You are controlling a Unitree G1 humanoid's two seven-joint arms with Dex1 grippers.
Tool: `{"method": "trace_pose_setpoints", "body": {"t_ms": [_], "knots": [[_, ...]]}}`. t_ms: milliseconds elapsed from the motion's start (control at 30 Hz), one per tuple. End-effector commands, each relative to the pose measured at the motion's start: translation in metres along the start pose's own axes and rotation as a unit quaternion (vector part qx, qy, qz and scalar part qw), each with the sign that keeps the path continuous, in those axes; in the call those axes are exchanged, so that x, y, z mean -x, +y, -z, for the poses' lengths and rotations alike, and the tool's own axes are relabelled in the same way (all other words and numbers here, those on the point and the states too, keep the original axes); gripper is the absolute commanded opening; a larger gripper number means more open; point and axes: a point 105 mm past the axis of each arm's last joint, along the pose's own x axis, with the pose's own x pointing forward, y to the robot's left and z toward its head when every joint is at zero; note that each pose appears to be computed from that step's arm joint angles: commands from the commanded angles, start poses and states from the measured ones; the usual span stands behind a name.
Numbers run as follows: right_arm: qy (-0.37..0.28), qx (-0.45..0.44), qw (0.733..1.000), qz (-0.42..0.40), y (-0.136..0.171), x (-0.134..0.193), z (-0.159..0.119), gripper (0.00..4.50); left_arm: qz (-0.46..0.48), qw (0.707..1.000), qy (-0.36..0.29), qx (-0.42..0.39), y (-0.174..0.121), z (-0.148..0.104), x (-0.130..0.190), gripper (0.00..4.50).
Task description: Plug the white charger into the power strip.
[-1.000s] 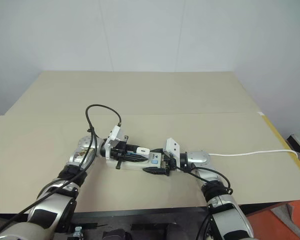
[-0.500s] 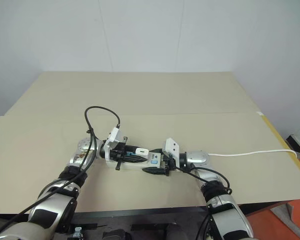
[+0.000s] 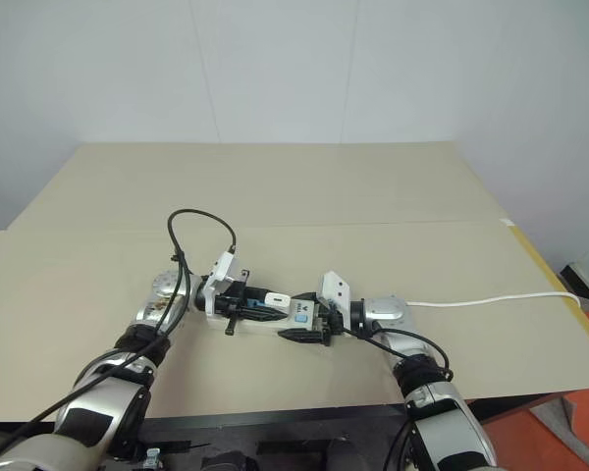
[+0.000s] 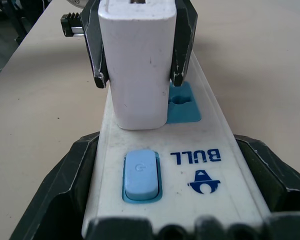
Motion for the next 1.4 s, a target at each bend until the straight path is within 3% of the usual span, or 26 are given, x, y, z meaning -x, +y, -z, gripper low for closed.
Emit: {"method": "trace_pose_setpoints", "body": {"t_ms": [33, 867, 1233, 1400], "knots": [[0.010, -0.004, 1.000, -0.013, 0.003, 0.005, 0.004, 3.44, -0.038, 0.994, 0.079, 0.063, -0.005, 0.034, 0.035, 1.00], [0.010, -0.002, 1.000, -0.011, 0.001, 0.005, 0.004, 3.44, -0.059, 0.988, 0.109, 0.088, -0.009, 0.044, 0.051, 1.00], [0.010, -0.001, 1.000, -0.009, 0.000, 0.004, 0.004, 3.44, -0.052, 0.989, 0.105, 0.090, -0.008, 0.039, 0.049, 4.40], [0.008, -0.001, 1.000, -0.010, 0.000, 0.003, 0.003, 3.44, -0.056, 0.994, 0.082, 0.054, -0.002, 0.022, 0.050, 4.46]]}}
